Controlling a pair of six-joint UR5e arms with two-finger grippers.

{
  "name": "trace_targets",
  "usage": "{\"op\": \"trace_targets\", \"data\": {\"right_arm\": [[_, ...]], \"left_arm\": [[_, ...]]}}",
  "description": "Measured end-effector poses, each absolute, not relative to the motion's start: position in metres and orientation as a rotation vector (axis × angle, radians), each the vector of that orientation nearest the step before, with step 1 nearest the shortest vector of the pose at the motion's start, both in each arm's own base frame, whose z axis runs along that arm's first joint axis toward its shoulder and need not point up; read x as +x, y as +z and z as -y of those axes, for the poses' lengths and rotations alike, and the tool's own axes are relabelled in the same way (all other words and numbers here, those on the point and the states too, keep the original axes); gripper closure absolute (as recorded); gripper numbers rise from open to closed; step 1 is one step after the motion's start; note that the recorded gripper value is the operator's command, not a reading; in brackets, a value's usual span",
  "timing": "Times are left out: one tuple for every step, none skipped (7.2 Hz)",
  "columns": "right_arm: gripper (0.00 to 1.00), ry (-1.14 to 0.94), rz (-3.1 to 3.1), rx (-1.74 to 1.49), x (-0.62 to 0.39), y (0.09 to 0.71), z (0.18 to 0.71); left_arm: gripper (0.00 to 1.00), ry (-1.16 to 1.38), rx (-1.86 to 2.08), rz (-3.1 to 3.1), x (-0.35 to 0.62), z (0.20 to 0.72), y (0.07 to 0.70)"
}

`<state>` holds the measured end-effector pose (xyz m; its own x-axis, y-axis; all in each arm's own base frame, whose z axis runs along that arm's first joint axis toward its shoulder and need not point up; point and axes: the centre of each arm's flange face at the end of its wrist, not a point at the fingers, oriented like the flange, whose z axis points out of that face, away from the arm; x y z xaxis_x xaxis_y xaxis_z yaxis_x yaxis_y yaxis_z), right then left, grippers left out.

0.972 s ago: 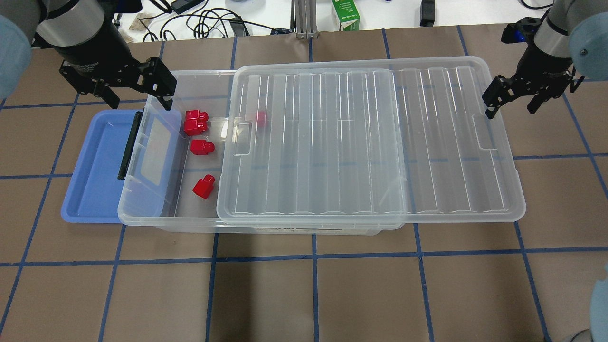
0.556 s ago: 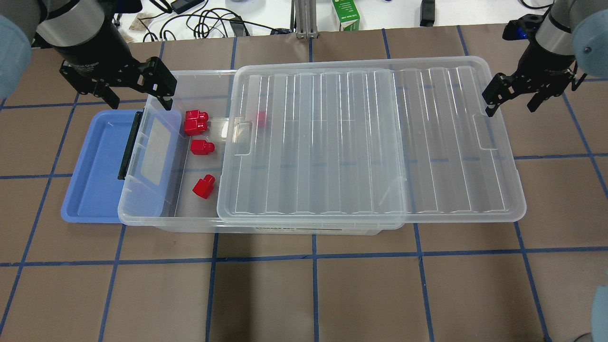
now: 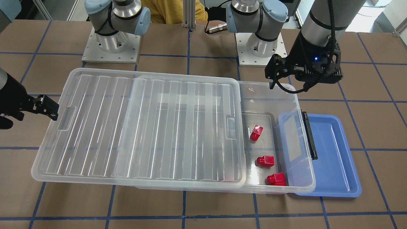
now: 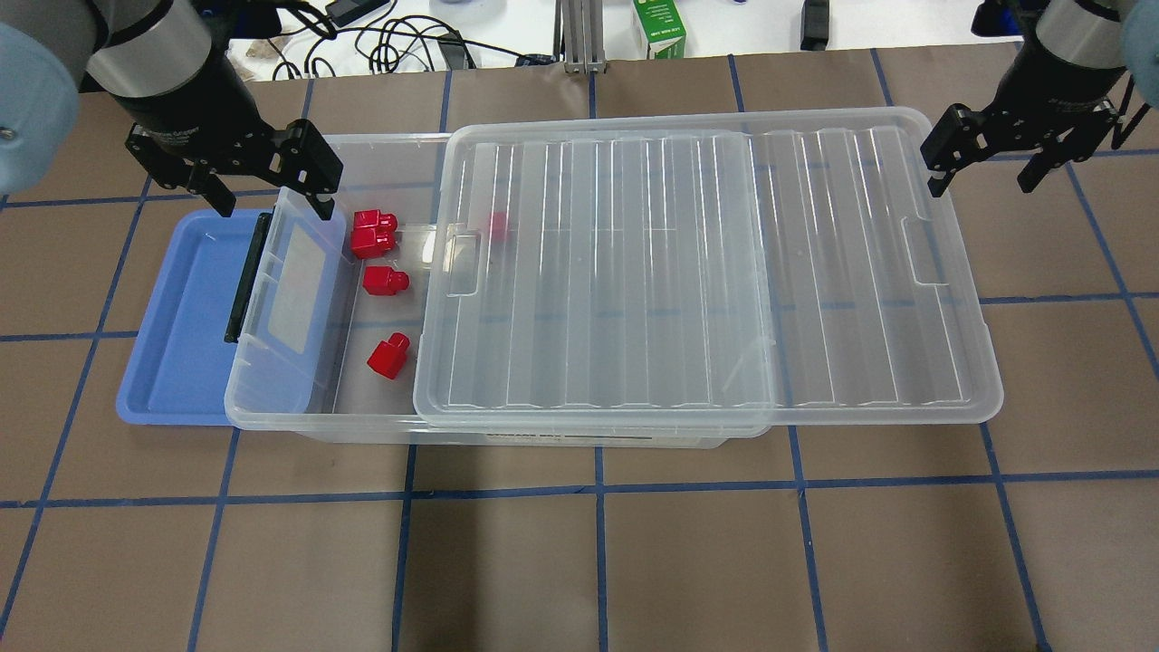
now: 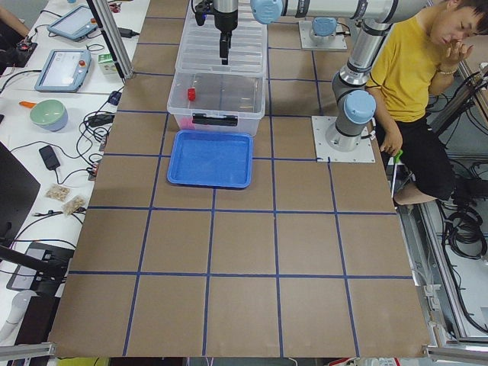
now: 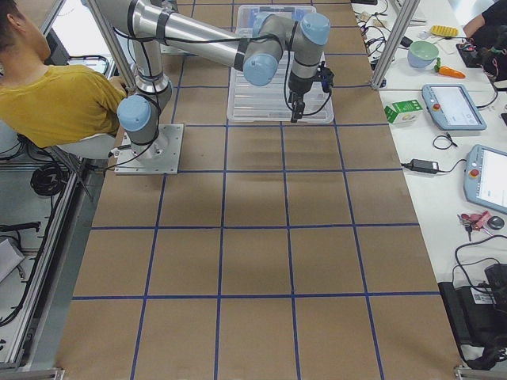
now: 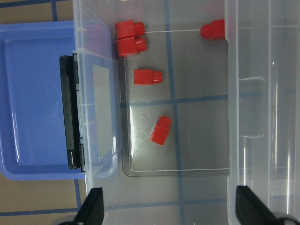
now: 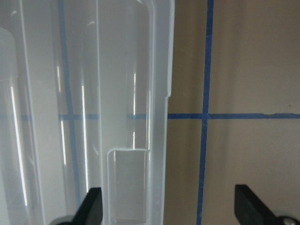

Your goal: Place red block in blue tray from box

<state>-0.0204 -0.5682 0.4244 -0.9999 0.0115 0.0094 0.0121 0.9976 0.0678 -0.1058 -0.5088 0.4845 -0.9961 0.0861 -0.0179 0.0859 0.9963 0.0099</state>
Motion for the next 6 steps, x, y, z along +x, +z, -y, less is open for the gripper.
{"op": "trace_targets", "data": {"right_arm": [[0.0, -0.113, 3.127, -0.057, -0.008, 0.444, 0.562], [0.0, -0.118, 3.123, -0.086, 0.008, 0.462, 0.556], [0.0, -0.128, 3.118, -0.12, 0.031, 0.472, 0.552], [0.0, -0.131, 3.115, -0.137, 0.049, 0.476, 0.549], [0.0, -0.123, 3.119, -0.142, 0.058, 0.48, 0.547], [0.0, -0.112, 3.121, -0.147, 0.061, 0.484, 0.547]], "left_arm": [[0.0, 0.069, 0.165, -3.124, -0.106, 0.51, 0.462], [0.0, 0.109, 0.228, -3.125, -0.105, 0.509, 0.434], [0.0, 0.124, 0.304, -3.121, -0.105, 0.506, 0.405], [0.0, 0.135, 0.35, -3.12, -0.105, 0.502, 0.38], [0.0, 0.144, 0.369, -3.122, -0.105, 0.498, 0.359], [0.0, 0.144, 0.376, -3.124, -0.105, 0.494, 0.341]]}}
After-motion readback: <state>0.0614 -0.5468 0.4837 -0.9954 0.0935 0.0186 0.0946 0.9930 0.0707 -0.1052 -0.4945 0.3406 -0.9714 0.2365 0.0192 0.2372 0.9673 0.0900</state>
